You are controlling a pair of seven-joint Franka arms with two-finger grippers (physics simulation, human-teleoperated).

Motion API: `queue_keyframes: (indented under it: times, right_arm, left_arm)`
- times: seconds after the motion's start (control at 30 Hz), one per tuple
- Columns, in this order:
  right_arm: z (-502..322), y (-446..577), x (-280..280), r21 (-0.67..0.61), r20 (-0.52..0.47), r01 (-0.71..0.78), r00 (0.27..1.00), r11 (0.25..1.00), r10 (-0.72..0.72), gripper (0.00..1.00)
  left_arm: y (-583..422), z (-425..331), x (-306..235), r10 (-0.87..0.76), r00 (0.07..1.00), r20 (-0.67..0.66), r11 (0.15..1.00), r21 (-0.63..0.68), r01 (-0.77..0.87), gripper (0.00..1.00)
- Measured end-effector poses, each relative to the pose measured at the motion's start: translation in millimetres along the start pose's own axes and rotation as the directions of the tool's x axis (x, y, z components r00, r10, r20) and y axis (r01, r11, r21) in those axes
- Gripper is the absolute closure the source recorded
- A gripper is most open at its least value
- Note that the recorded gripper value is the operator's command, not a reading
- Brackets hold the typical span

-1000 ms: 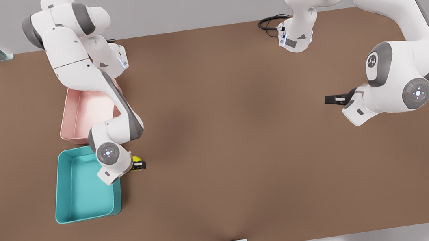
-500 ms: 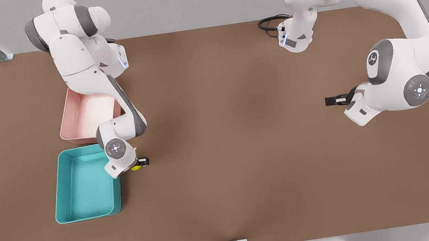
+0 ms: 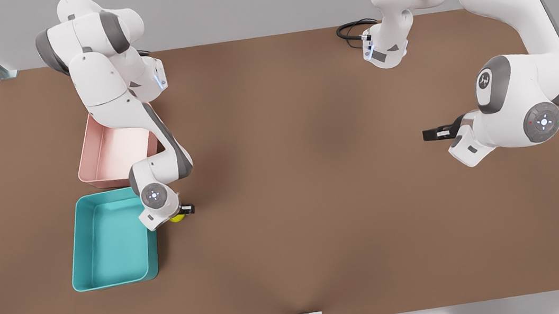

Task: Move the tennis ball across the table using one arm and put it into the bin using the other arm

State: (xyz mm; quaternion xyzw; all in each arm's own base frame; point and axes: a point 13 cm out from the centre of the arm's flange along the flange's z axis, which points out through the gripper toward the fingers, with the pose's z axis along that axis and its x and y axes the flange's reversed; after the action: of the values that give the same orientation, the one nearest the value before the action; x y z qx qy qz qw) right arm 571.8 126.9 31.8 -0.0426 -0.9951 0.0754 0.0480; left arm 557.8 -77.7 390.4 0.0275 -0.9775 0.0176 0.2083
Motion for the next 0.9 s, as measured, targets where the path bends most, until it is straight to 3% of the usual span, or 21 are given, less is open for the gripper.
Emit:
queue_keyframes:
  times: [0.23,0.33,0.5,0.7,0.9]
  right_arm:
    - [-9,2,-7,-0.009,0.013,-0.007,1.0,1.0,0.007,0.28]
    - [-10,2,-8,-0.012,0.014,-0.007,1.0,1.0,0.007,0.37]
    - [-16,4,-13,-0.02,0.025,-0.005,1.0,1.0,0.005,0.39]
    - [-105,18,-49,-0.073,0.15,0.013,0.989,0.997,-0.001,0.39]
    - [-136,-139,-91,-0.025,0.165,-0.105,0.98,0.994,0.108,0.38]
  left_arm:
    - [0,2,-1,-0.013,1.0,-0.004,1.0,-0.001,0.013,0.0]
    - [0,3,-2,-0.018,1.0,-0.006,1.0,-0.001,0.018,0.0]
    - [0,4,-2,-0.023,1.0,-0.008,1.0,-0.001,0.023,0.0]
    - [0,3,-2,-0.028,1.0,-0.006,1.0,-0.001,0.028,0.0]
    - [0,3,-2,-0.032,0.999,-0.006,0.999,-0.001,0.032,0.0]
